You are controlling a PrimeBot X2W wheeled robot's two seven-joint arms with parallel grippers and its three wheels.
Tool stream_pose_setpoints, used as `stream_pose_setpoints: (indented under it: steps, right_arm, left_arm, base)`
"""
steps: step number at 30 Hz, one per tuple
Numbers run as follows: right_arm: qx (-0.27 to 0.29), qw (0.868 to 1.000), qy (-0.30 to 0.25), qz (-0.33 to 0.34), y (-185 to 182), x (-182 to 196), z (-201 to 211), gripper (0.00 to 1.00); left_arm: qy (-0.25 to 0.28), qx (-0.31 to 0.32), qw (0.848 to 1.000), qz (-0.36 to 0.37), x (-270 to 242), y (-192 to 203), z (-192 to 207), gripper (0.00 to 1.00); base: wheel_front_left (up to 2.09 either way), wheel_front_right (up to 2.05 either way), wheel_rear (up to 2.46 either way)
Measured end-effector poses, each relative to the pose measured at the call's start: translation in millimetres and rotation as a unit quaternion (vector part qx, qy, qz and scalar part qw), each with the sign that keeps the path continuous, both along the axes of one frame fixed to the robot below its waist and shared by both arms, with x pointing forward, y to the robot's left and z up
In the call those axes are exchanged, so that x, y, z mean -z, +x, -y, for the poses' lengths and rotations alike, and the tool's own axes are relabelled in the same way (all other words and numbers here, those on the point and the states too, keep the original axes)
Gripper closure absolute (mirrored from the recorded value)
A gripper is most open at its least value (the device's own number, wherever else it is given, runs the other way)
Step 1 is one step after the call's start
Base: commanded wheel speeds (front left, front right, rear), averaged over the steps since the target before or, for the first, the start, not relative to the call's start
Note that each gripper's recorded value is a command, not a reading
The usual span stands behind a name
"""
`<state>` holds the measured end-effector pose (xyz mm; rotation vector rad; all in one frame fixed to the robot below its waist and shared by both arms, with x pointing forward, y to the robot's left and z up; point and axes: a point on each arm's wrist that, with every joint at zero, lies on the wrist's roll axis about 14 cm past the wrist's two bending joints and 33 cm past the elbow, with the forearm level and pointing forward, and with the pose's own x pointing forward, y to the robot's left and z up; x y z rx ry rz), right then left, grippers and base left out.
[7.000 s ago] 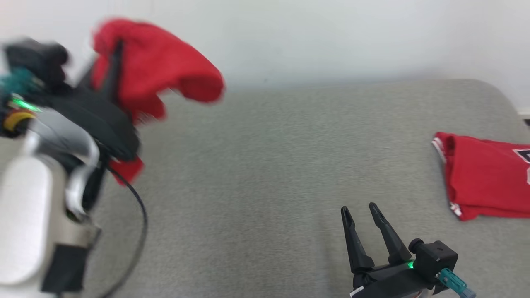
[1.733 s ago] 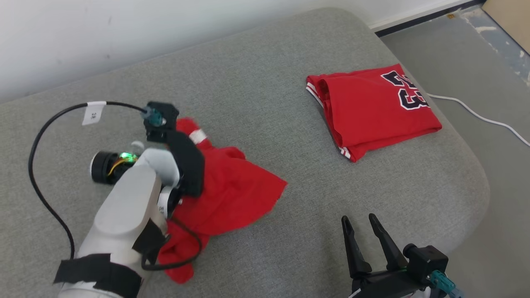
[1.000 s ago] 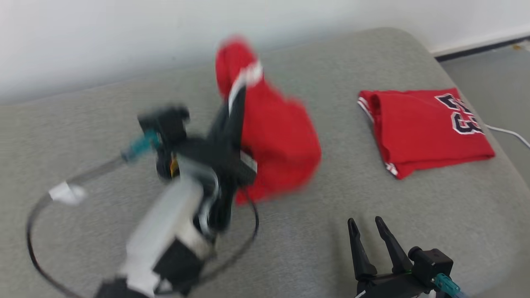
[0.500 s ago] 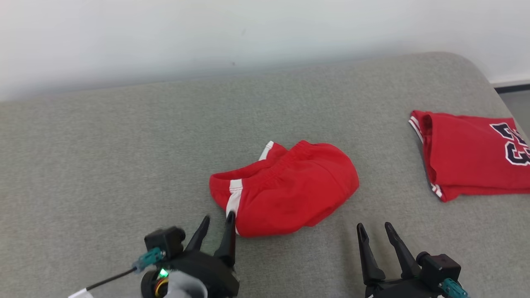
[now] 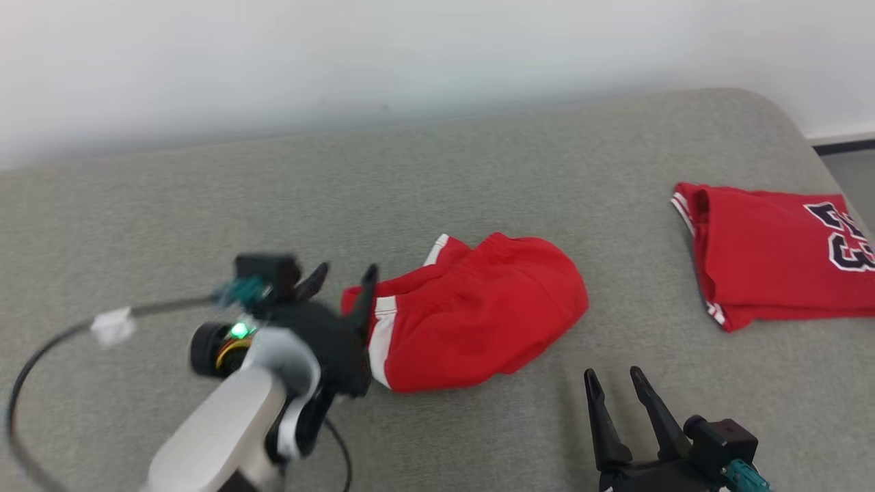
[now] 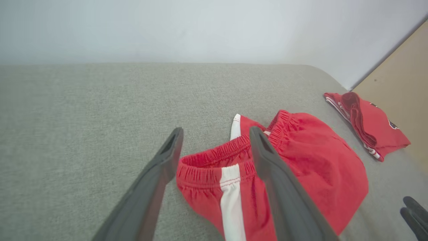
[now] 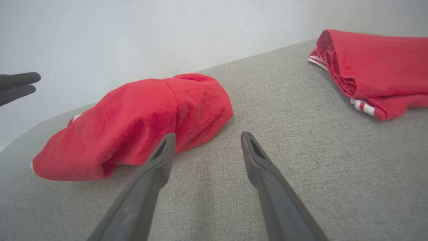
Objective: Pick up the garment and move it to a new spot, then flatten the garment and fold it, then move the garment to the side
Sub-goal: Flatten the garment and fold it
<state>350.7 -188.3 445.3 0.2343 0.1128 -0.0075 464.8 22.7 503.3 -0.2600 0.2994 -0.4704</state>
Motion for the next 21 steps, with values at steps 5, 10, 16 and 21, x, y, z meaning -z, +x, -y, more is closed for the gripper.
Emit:
stream_pose_setpoints:
  steps: [5,10,16,21]
  right_arm:
    - [0.015,1.000,0.000,0.002,-3.8,-2.0,9.2,0.00]
    - [0.035,0.999,0.005,-0.005,-13.5,1.9,19.1,0.00]
    - [0.064,0.998,0.008,-0.014,-25.0,5.7,33.9,0.00]
    - [0.095,0.995,0.001,-0.022,-36.6,8.4,51.7,0.00]
  left_arm:
    - [0.032,0.077,0.995,-0.053,1.4,6.7,47.6,0.00]
    - [0.094,0.148,0.980,-0.091,12.9,10.3,83.6,0.00]
    - [0.156,0.182,0.966,-0.096,22.9,27.4,108.7,0.00]
    - [0.181,0.211,0.953,-0.122,42.3,27.3,129.8,0.00]
  base:
    - [0.00,0.00,0.00]
    - [0.00,0.00,0.00]
    - [0.00,0.00,0.00]
    - [0.00,0.00,0.00]
